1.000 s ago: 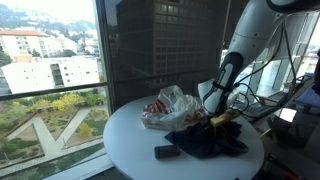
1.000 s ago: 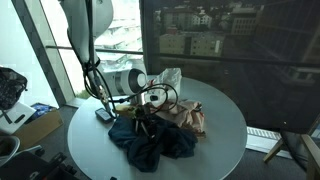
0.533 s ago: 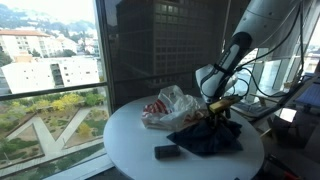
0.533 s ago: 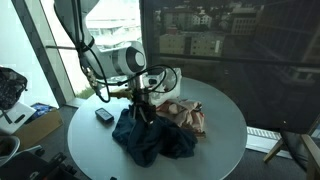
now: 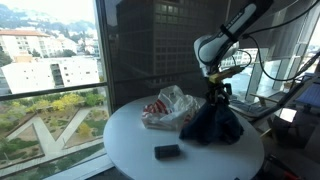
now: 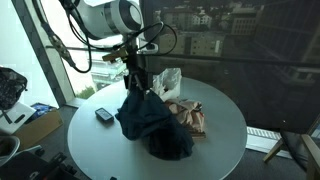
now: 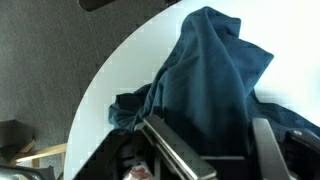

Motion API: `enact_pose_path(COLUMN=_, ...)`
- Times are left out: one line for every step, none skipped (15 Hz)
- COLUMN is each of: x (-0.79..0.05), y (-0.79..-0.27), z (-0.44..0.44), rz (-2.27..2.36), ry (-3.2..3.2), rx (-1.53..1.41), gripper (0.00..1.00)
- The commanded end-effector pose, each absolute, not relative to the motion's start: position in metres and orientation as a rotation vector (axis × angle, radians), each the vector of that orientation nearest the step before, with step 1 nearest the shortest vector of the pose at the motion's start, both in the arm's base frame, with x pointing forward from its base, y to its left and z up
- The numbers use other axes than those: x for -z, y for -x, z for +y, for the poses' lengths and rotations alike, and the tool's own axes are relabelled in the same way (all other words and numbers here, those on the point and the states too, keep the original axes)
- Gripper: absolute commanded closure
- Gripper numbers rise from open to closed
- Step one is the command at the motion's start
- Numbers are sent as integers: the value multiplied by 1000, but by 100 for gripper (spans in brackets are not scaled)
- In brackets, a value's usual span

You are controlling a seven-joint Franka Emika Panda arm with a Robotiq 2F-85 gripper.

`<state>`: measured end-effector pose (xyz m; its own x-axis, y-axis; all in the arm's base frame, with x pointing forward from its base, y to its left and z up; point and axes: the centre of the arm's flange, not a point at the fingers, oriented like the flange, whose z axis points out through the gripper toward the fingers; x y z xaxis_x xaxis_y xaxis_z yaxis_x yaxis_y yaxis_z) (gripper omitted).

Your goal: Move the shirt to the right then pick it up

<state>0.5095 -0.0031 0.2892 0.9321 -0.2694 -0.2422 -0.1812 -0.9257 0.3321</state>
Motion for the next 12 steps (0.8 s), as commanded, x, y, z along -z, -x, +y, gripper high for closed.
enact_pose_path(x=-368, y=-518, z=4, rz=-293, ry=-2817, rx=374, gripper=59)
enact_pose_path(x=-388, y=-520, z=6, rz=-288, ry=-2817, rx=342, gripper=59)
enact_pose_path(x=-407, y=-522, z=8, rz=-286, ry=-2823, rx=308, gripper=59)
enact_pose_path(x=-425, y=-523, z=11, rz=-287, ry=-2829, rx=280, gripper=59)
enact_pose_path(x=-444, y=-525, z=12, rz=-287, ry=-2835, rx=236, gripper=59)
enact_pose_path(x=-460, y=-526, z=14, rz=-292, ry=-2843, rx=198, gripper=59)
enact_pose_path(x=-479, y=-527, z=15, rz=-299, ry=-2850, rx=148, gripper=59)
enact_pose_path(x=-496, y=-528, z=17, rz=-303, ry=-2855, rx=102, gripper=59)
enact_pose_path(x=-512, y=-529, z=18, rz=-309, ry=-2860, rx=57, gripper=59)
enact_pose_path(x=-529, y=-529, z=19, rz=-315, ry=-2865, rx=15, gripper=59)
enact_pose_path(x=-545, y=-530, z=20, rz=-322, ry=-2868, rx=-29, gripper=59)
enact_pose_path(x=-560, y=-530, z=22, rz=-325, ry=-2870, rx=-69, gripper=59)
